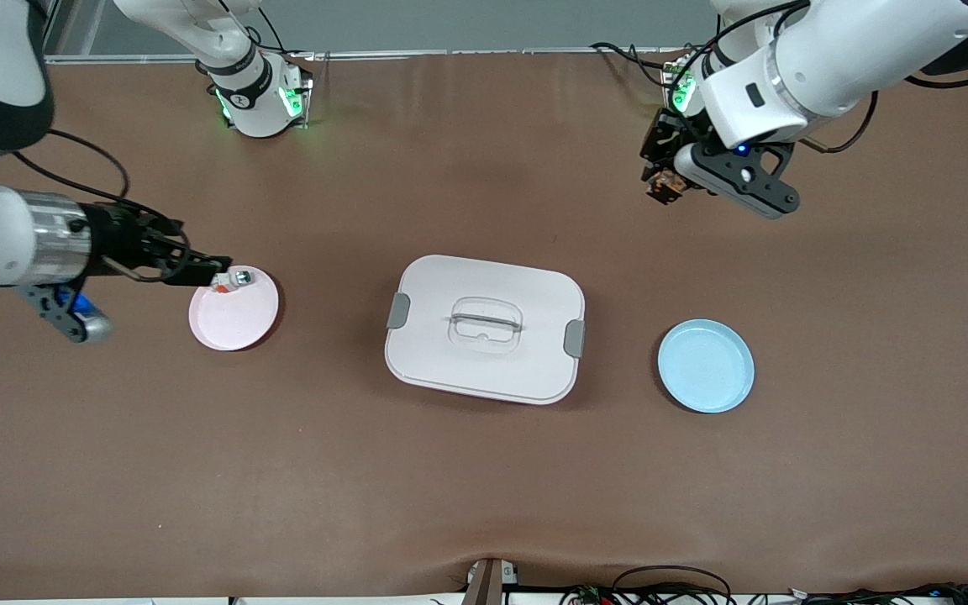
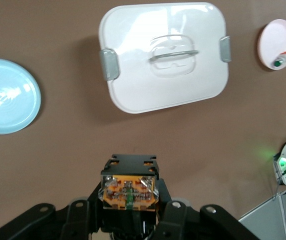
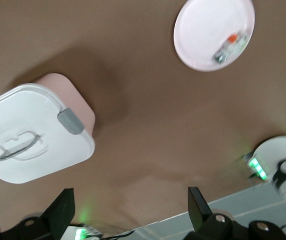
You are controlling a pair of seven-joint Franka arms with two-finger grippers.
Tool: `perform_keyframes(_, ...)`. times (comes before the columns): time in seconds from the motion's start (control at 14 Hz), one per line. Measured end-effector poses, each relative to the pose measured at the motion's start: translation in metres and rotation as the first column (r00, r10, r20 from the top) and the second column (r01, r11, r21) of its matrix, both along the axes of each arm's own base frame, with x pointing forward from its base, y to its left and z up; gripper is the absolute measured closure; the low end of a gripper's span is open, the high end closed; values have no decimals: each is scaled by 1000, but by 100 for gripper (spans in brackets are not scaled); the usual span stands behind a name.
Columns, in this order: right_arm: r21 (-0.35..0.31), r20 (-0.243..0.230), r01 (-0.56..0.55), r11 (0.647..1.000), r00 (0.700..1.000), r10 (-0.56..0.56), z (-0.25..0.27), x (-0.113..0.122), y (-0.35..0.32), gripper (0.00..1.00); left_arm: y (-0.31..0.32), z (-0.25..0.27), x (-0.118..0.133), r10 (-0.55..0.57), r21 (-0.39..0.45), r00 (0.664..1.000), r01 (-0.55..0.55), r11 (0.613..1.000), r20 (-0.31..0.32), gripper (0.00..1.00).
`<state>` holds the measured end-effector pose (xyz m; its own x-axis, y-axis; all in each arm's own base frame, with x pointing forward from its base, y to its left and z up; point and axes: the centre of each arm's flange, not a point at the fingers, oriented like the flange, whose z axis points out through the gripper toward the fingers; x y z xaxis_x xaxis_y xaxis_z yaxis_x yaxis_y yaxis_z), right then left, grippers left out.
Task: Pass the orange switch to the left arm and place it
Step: 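Open the right gripper and withdraw it while the left gripper pulls back, then carry the switch with the left gripper over the light-blue plate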
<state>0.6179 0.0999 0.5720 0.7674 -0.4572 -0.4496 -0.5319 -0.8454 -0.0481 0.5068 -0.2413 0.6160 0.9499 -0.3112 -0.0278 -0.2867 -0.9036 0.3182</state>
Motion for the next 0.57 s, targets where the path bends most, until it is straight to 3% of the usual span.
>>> perform_keyframes(0.21, -44, 55, -193, 980, 979, 195, -3, 2, -21, 0, 30, -6, 10, 70, 92, 998, -69, 993, -3, 59)
perform_keyframes(0.57, -59, 67, -363, 930, 928, 367, -6, 2, -62, 0, 66, -16, 25, 215, 139, 976, -208, 968, -34, 59)
